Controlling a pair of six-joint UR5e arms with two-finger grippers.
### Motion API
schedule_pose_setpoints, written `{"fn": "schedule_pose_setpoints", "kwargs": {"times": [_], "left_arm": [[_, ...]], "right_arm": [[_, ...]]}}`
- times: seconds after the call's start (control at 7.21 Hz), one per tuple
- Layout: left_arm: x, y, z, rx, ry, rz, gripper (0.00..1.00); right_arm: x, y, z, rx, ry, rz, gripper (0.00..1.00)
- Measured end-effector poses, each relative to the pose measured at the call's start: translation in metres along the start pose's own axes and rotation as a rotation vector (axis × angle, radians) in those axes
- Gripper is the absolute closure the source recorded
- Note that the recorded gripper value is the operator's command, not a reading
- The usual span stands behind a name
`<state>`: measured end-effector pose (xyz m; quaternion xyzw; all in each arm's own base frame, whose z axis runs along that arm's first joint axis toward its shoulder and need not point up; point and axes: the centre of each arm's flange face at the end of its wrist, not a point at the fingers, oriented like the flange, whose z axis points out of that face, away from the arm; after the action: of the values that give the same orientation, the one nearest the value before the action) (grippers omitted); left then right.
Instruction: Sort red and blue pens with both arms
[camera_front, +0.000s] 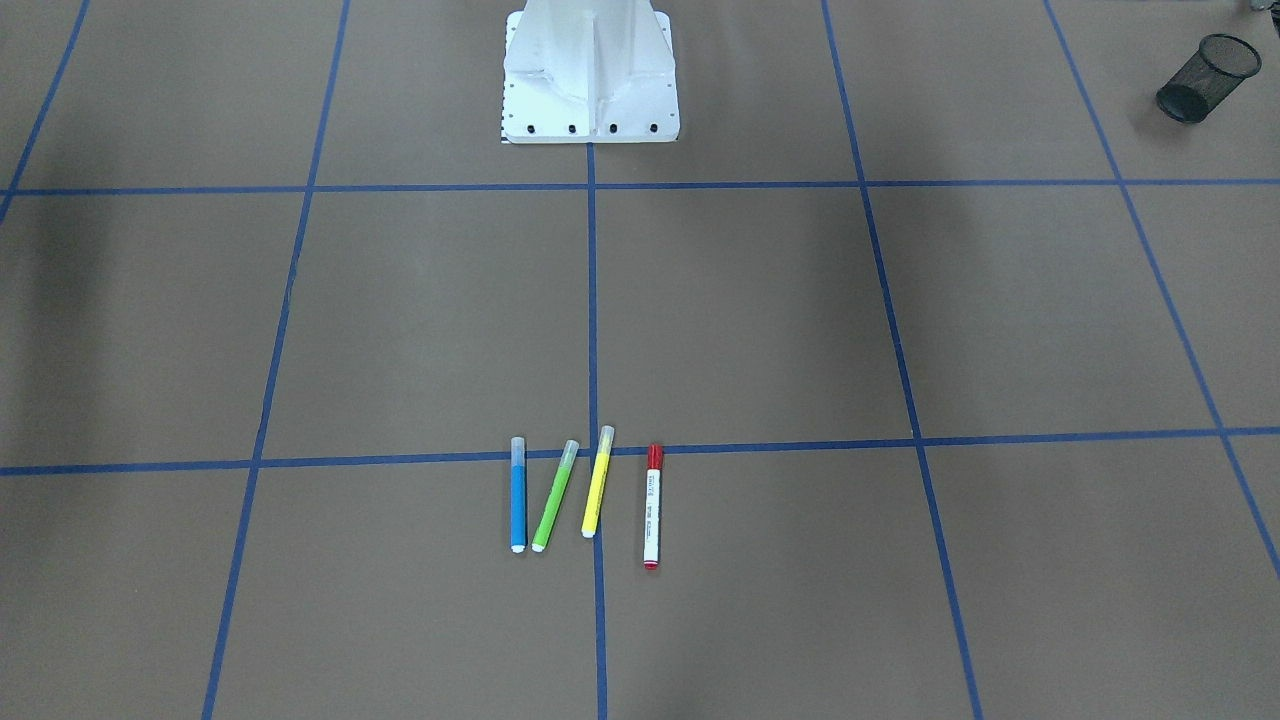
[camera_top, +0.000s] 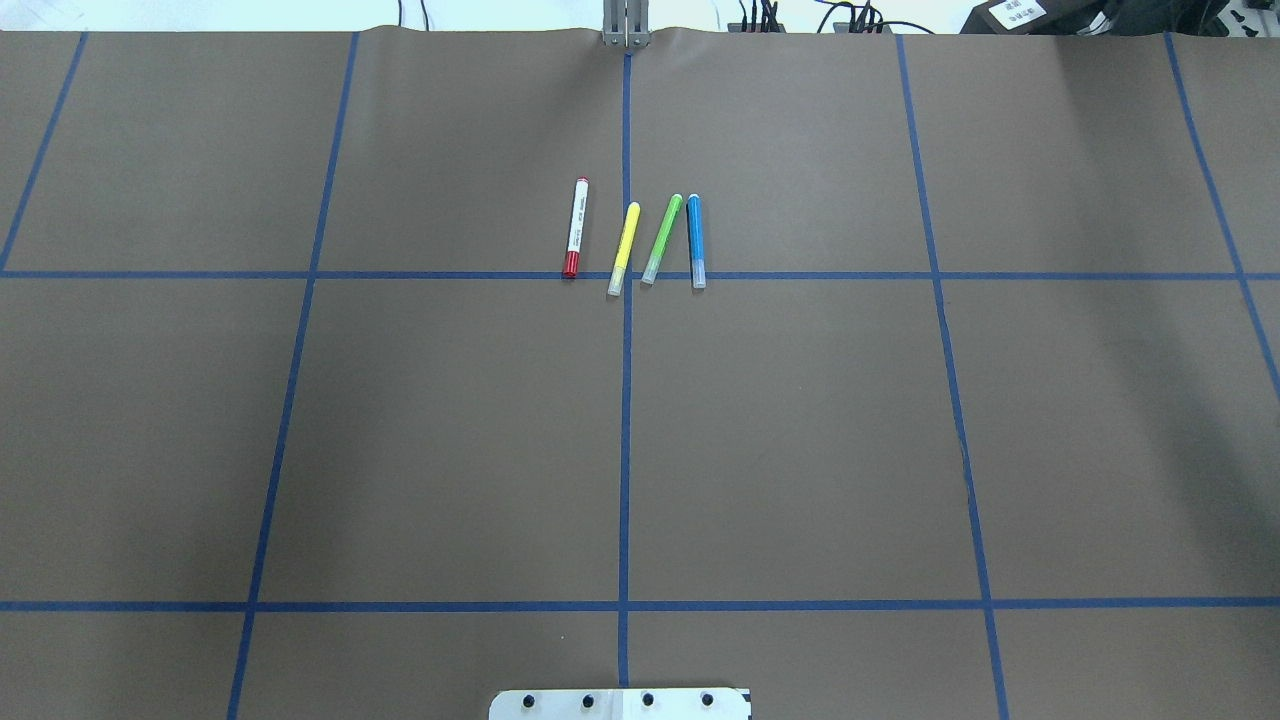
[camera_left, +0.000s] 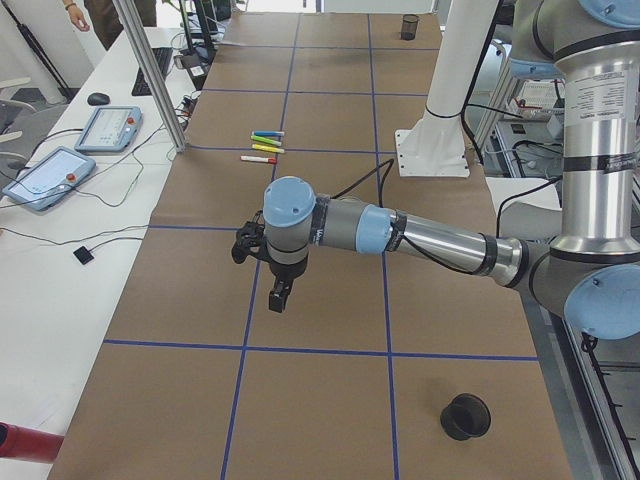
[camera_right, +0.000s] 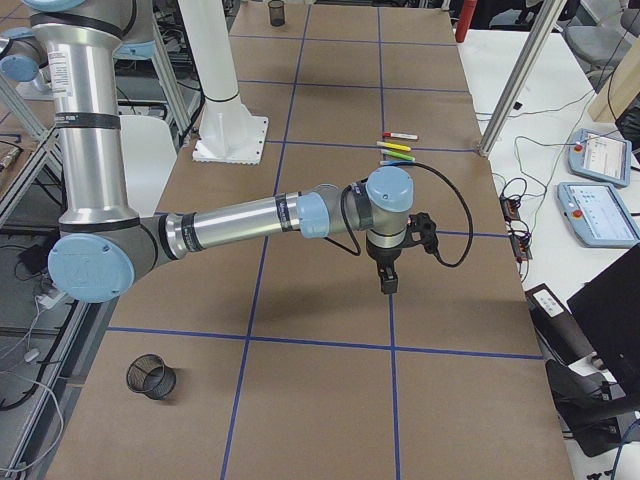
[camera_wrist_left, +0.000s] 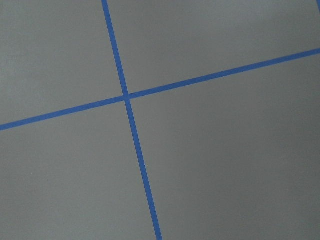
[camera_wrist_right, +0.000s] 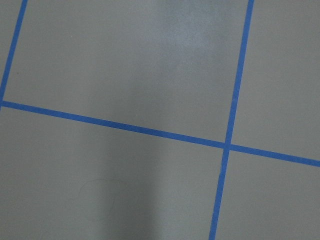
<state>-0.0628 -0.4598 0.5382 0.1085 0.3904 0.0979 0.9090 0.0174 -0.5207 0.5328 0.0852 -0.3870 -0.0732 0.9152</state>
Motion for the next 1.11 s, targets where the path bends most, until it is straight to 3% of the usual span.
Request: {"fn": "schedule_pose_setpoints", "kwargs": {"times": [0.42, 0.56, 0.83, 1.11], "left_arm": [[0.063, -0.053, -0.005, 0.058, 0.034, 0.078, 0.0], [0.094, -0.076, -0.001, 0.062, 0.057, 0.057, 0.0], [0.176, -0.118, 0.02, 0.036, 0.112, -0.007, 0.0], [0.265, -0.146, 0.052, -0.028, 0.166, -0.08, 0.0]], "right_arm": [[-0.047, -0.025, 0.008, -0.002, -0.02, -0.052, 0.01], [-0.073, -0.039, 0.012, -0.003, -0.029, -0.038, 0.01], [-0.141, -0.069, 0.025, -0.013, -0.04, 0.027, 0.0], [-0.204, -0.089, 0.038, -0.022, -0.048, 0.093, 0.0]]}}
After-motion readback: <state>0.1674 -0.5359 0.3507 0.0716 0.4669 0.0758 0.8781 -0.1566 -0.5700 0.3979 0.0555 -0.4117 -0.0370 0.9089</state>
